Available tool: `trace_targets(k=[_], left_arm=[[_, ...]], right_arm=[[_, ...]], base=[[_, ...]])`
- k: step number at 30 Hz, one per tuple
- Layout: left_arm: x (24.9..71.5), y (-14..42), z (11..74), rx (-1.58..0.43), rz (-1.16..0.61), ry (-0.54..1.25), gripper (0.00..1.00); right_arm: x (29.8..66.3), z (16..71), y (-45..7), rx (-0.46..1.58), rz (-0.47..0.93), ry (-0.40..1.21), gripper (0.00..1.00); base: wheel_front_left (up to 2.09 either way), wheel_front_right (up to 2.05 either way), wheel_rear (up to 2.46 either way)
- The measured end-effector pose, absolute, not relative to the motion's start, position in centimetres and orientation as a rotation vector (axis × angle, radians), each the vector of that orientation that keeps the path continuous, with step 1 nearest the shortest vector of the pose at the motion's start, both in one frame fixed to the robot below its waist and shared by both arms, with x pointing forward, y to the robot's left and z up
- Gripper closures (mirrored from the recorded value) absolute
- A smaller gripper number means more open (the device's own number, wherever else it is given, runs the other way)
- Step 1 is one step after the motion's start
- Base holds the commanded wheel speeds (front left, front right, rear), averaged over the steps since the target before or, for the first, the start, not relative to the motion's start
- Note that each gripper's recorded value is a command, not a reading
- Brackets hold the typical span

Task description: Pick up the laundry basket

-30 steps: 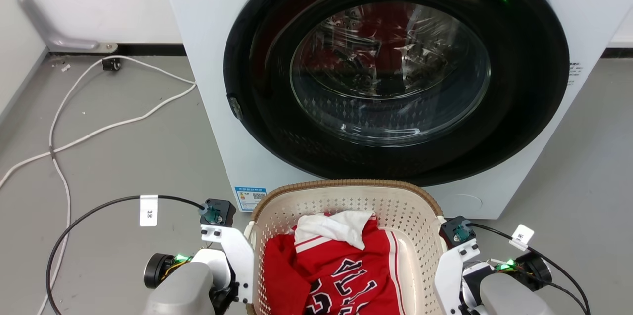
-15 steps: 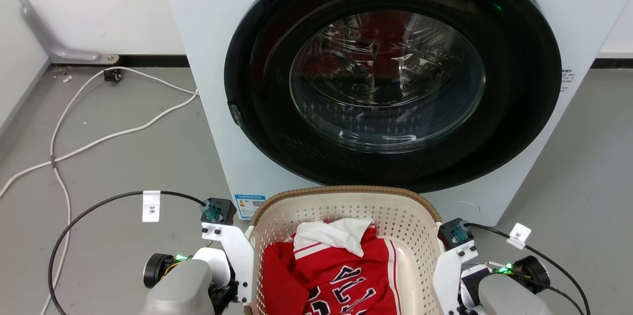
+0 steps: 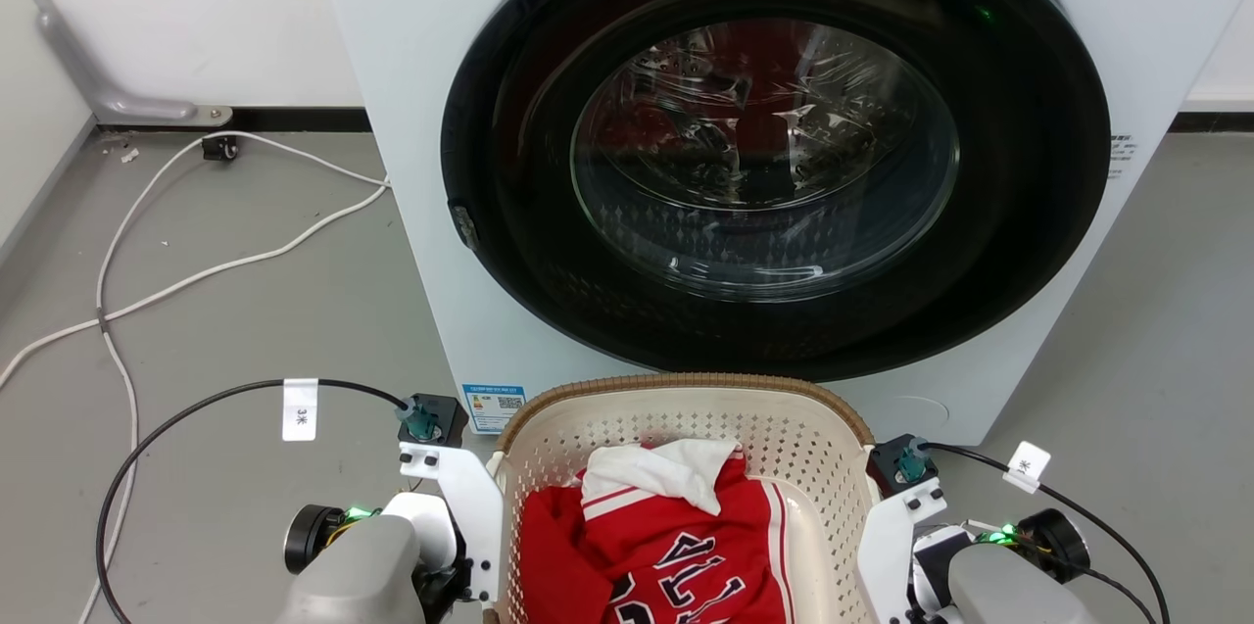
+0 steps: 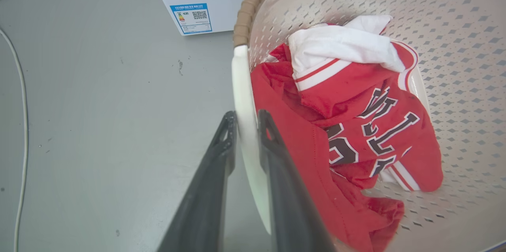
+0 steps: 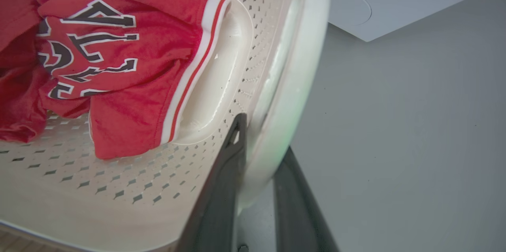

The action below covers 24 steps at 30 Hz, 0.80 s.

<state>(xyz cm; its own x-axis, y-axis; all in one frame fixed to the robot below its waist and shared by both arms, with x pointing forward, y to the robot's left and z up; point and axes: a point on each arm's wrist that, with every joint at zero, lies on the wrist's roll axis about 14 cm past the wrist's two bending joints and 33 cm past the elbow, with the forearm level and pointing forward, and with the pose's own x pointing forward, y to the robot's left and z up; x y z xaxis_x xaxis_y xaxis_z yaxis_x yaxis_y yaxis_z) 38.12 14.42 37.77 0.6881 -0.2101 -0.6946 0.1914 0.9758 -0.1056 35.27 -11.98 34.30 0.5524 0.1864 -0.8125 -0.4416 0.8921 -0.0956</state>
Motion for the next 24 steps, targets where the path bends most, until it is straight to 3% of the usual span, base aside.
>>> trace_targets(k=[24], left_arm=[[37.9, 14.29, 37.35, -0.029, -0.229, 0.796, 1.0]], right_arm=[[35.23, 34.07, -12.08, -0.307, 0.388, 0.937, 1.0]], base=[[0.0, 0.0, 0.0]])
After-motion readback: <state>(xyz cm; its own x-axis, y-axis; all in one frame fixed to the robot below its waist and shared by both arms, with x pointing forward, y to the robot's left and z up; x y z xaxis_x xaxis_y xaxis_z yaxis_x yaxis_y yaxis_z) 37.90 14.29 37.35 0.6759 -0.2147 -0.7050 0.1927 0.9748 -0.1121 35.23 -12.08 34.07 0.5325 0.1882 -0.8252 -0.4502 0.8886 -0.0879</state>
